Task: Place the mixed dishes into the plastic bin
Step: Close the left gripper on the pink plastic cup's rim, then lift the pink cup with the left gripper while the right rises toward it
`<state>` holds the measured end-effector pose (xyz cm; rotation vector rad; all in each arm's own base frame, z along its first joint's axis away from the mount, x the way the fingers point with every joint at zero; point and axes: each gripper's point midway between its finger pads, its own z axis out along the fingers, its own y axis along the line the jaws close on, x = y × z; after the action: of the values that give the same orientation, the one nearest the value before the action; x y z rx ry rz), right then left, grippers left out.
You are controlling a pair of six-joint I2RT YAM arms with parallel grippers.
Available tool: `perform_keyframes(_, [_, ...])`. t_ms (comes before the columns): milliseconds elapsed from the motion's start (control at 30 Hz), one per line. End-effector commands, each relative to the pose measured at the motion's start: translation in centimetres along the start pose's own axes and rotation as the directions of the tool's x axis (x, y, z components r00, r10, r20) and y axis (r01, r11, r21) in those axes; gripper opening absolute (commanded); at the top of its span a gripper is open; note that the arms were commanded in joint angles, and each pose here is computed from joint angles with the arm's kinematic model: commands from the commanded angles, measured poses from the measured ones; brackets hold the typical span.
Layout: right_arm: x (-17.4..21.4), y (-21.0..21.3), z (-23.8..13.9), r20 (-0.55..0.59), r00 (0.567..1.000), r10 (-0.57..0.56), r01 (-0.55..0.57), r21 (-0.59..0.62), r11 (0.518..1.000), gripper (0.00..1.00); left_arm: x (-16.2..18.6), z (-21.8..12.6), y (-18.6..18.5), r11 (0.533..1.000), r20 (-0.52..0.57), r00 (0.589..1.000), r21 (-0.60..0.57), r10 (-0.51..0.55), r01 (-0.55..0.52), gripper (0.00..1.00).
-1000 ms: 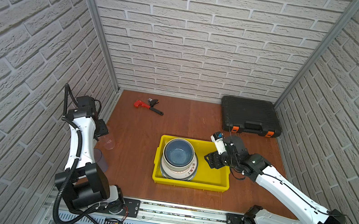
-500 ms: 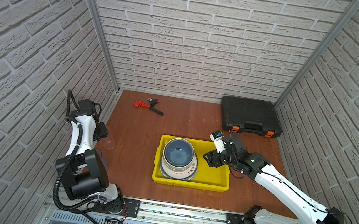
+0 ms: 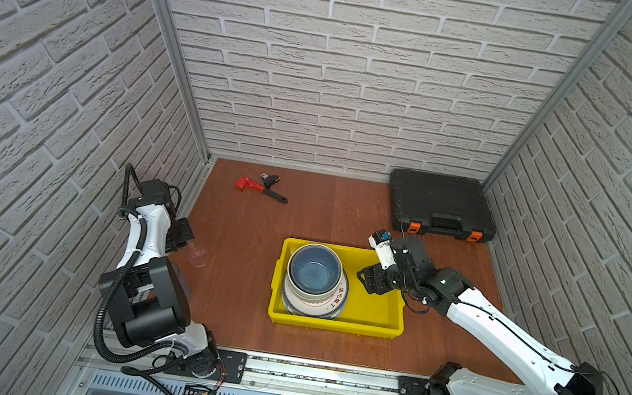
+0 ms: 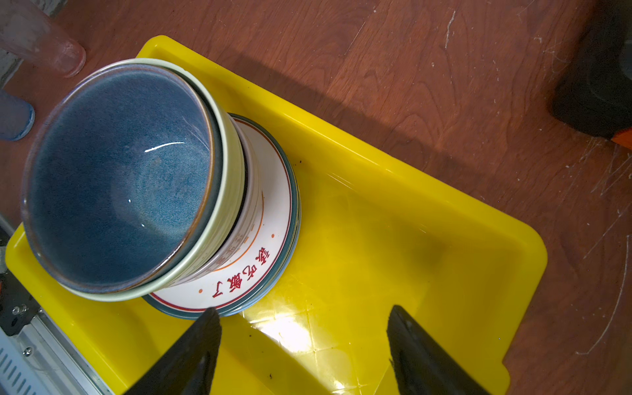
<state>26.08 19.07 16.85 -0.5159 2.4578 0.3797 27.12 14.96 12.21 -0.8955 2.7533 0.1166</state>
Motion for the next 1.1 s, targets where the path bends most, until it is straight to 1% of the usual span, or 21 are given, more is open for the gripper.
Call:
perform_keyframes(0, [-2.0, 0.2, -1.0, 0.061, 0.998, 0.017, -0.017, -0.006, 1.0, 0.78, 0.3, 0.4, -1.1, 0.998, -0.003, 1.0, 0.054, 0.016, -0.016, 0.09])
perform_keyframes(100, [-2.1, 0.3, -1.2, 0.069, 0.997, 0.034, -0.033, -0.013, 0.999, 0.78, 0.1, -0.1, -2.4, 0.994, 0.012, 1.0, 0.109, 0.026, -0.027, 0.08])
perform_keyframes(233, [-2.5, 0.6, -1.6, 0.075, 0.996, 0.053, -0.051, -0.027, 0.998, 0.77, -0.5, -1.8, -4.4, 0.982, 0.068, 0.997, 0.184, 0.036, -0.048, 0.07])
perform_keyframes(367, [-3.1, 0.8, -2.3, 0.111, 0.992, 0.053, -0.05, -0.037, 0.998, 0.77, -1.2, -4.4, -6.3, 0.959, 0.126, 0.991, 0.275, 0.033, -0.067, 0.06])
perform_keyframes(533, [-3.4, 0.9, -2.9, 0.119, 0.991, 0.055, -0.05, -0.043, 0.998, 0.77, -1.9, -7.7, -8.2, 0.937, 0.197, 0.98, 0.334, 0.036, -0.102, 0.04])
perform_keyframes(633, [-3.9, 1.6, -3.4, 0.134, 0.99, 0.048, -0.038, -0.078, 0.996, 0.77, -1.7, -10.0, -10.1, 0.921, 0.241, 0.968, 0.356, 0.07, -0.155, 0.03])
perform_keyframes(733, [-5.2, 2.5, -4.3, 0.166, 0.985, 0.045, -0.027, -0.109, 0.994, 0.77, -1.2, -12.3, -11.8, 0.911, 0.291, 0.952, 0.361, 0.095, -0.202, 0.01])
perform_keyframes(867, [-6.8, 3.4, -5.5, 0.203, 0.978, 0.039, -0.01, -0.141, 0.99, 0.76, -0.5, -15.7, -14.3, 0.879, 0.379, 0.918, 0.391, 0.115, -0.271, 0.0])
perform_keyframes(967, [-7.8, 4.1, -6.2, 0.223, 0.974, 0.036, 0.002, -0.166, 0.986, 0.75, -0.1, -18.0, -15.2, 0.865, 0.445, 0.886, 0.388, 0.127, -0.319, 0.0])
perform_keyframes(1067, [-8.5, 4.8, -6.7, 0.239, 0.97, 0.04, 0.006, -0.191, 0.982, 0.75, 0.2, -20.0, -15.6, 0.852, 0.485, 0.864, 0.387, 0.137, -0.352, 0.0])
